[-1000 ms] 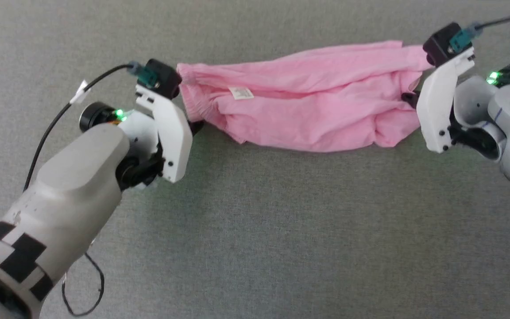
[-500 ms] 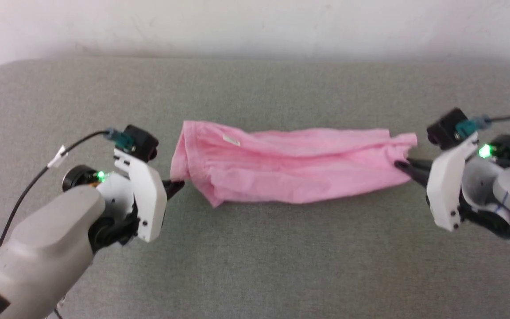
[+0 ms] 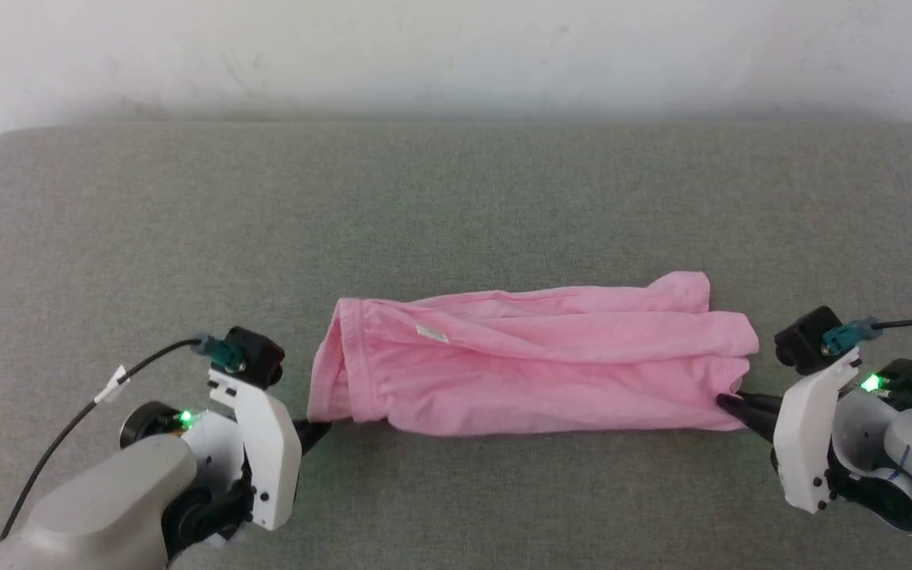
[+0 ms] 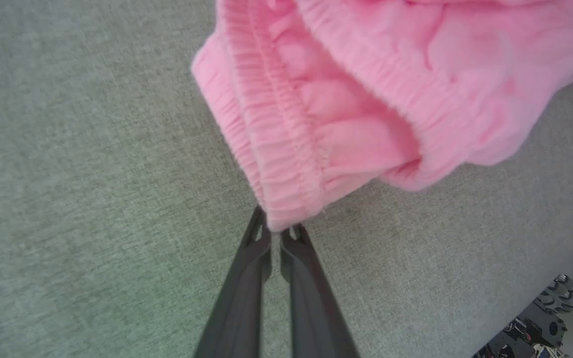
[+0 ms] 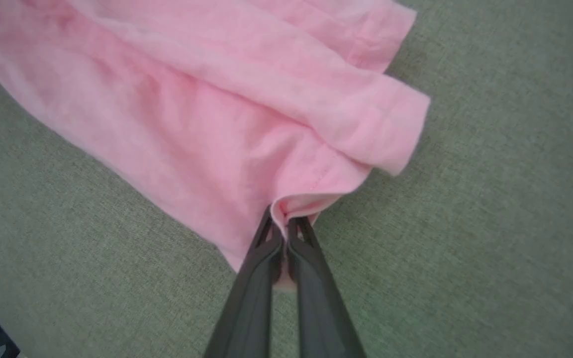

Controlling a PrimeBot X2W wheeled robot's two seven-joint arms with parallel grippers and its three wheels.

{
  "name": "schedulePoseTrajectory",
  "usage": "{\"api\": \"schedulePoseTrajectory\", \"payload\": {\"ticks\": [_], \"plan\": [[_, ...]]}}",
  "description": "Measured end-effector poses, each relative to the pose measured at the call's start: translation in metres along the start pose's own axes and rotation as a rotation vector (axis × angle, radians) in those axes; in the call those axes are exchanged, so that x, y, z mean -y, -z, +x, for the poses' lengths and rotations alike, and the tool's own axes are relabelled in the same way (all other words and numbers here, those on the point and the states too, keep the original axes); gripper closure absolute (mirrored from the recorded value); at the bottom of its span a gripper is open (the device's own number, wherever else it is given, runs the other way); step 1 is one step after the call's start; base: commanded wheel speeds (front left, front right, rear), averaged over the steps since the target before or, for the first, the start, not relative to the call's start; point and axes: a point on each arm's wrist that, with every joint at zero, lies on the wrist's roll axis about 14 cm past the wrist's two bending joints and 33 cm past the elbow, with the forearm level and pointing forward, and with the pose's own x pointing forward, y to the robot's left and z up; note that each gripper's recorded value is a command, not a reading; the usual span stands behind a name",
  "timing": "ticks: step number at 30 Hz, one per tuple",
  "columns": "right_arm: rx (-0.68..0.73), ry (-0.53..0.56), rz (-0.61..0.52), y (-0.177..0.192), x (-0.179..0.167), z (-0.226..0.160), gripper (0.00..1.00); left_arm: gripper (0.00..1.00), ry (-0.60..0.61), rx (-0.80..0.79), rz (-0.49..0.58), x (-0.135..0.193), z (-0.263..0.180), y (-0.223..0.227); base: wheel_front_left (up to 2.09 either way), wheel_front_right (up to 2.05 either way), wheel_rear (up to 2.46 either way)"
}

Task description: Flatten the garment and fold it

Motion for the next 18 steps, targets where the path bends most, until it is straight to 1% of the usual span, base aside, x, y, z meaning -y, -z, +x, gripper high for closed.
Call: {"api": "schedulePoseTrajectory", "payload": {"ticks": [5,6,7,8,9,13,18], "plan": [[-0.080,0.005,0.043,0.026,-0.002,0.013,1.00,1.00,-0.014,-0.047,-0.039,-0.005,0.011,0.019,0.00,0.00,0.00],[-0.072,0.011,0.052,0.025,0.000,0.015,0.98,1.00,-0.017,-0.040,-0.043,-0.005,0.013,0.019,0.00,0.00,0.00],[-0.064,0.016,0.055,0.023,0.001,0.015,0.85,1.00,-0.021,-0.023,-0.044,-0.006,0.013,0.016,0.00,0.00,0.00],[-0.051,0.019,0.052,0.020,0.001,0.016,0.00,0.68,-0.027,-0.003,-0.044,-0.006,0.014,0.014,0.00,0.00,0.00],[-0.034,0.024,0.047,0.017,0.001,0.015,0.00,0.00,-0.034,0.017,-0.032,-0.007,0.013,0.012,0.00,0.00,0.00],[0.066,0.040,0.008,-0.008,0.003,0.004,0.00,0.00,-0.091,0.145,0.034,-0.013,0.003,-0.005,0.00,0.00,0.00],[0.185,0.094,-0.071,-0.050,0.021,-0.026,0.00,0.00,-0.211,0.430,0.126,-0.021,-0.029,-0.057,0.00,0.00,0.00]]}}
